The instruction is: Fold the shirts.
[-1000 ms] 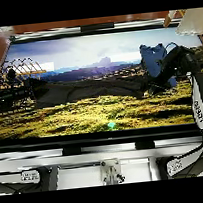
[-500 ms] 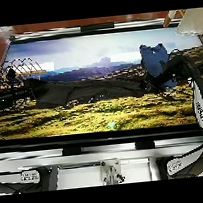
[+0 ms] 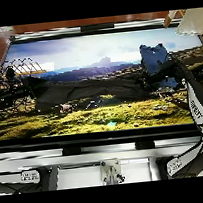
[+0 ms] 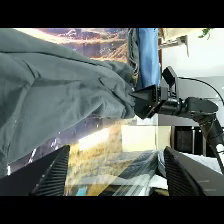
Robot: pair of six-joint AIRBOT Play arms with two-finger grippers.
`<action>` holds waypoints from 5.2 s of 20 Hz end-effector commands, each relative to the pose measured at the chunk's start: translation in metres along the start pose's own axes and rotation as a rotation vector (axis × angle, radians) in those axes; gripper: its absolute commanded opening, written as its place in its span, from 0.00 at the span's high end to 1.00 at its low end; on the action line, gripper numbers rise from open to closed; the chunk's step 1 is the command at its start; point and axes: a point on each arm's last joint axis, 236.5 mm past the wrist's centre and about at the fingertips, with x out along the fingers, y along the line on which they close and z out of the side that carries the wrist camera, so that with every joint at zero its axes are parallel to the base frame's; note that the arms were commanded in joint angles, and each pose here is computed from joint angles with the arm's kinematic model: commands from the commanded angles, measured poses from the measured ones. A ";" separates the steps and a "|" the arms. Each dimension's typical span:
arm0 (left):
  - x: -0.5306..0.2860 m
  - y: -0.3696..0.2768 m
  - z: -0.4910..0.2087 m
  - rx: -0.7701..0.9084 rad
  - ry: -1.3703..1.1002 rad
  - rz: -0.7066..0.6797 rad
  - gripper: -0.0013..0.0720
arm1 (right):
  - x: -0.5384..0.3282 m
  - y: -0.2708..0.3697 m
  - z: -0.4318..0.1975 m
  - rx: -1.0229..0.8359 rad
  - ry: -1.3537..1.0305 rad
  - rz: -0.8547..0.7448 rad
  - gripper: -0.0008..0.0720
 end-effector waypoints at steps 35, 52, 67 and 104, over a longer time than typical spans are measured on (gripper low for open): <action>0.293 -0.117 -0.184 0.170 0.155 -0.096 0.93 | -0.341 0.187 -0.135 -0.509 -0.569 0.410 0.88; 0.233 -0.201 -0.112 0.534 0.059 -0.066 0.93 | -0.306 0.150 -0.116 -0.528 -0.493 0.227 0.89; -0.067 -0.272 0.010 0.801 -0.381 0.293 0.93 | 0.043 0.274 -0.176 -0.499 -0.167 0.347 0.88; -0.043 -0.214 0.010 0.733 -0.251 0.361 0.93 | -0.044 0.159 -0.037 -0.464 -0.049 0.300 0.88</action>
